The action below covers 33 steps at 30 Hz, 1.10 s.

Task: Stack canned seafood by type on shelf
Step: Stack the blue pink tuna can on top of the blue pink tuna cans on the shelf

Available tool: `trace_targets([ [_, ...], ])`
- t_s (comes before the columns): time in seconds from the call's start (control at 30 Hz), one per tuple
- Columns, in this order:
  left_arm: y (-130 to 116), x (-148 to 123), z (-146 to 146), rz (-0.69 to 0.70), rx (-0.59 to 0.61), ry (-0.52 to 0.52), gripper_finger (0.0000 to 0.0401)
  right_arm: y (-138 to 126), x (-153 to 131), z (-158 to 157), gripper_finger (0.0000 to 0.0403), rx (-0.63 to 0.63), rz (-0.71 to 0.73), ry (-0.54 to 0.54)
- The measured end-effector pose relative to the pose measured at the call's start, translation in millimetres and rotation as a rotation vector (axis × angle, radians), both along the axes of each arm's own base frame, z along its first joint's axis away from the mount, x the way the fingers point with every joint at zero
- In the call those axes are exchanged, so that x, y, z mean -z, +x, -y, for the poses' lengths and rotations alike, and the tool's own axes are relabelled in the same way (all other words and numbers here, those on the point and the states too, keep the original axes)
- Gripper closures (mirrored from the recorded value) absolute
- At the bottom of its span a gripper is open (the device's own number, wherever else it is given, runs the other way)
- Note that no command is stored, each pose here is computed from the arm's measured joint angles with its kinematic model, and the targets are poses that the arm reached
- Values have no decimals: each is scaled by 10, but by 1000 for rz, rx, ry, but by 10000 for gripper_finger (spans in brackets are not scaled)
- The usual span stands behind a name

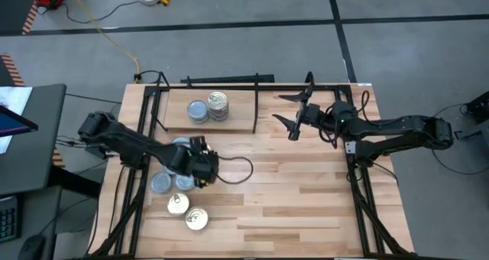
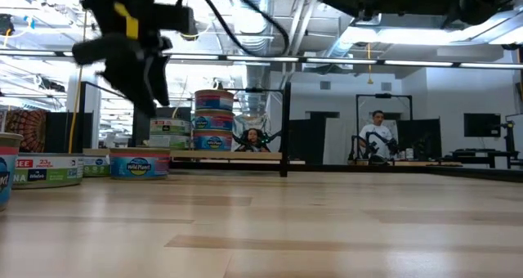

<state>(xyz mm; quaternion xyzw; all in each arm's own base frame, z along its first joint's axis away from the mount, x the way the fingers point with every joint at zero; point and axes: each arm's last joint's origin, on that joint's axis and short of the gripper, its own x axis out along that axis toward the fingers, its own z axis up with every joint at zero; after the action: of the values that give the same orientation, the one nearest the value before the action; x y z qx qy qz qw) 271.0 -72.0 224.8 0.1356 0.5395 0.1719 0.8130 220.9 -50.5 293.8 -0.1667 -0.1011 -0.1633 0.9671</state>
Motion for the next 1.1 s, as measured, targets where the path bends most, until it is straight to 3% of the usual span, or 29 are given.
trace_targets([
  [0.27, 128, 576, 247, -175, 35, 112, 143, -70, -17, -7, 72, 6, -38, -6],
  [0.53, 161, 700, 234, -155, -39, 182, 224, -308, -135, -73, 72, -34, -57, -24],
  [0.9, 130, 697, 171, -123, -200, 138, 317, -359, -129, -89, 72, -40, -102, -68],
  [1.1, 144, 717, 186, -122, -260, 11, 360, -366, -133, -78, 72, -91, -99, -75],
])
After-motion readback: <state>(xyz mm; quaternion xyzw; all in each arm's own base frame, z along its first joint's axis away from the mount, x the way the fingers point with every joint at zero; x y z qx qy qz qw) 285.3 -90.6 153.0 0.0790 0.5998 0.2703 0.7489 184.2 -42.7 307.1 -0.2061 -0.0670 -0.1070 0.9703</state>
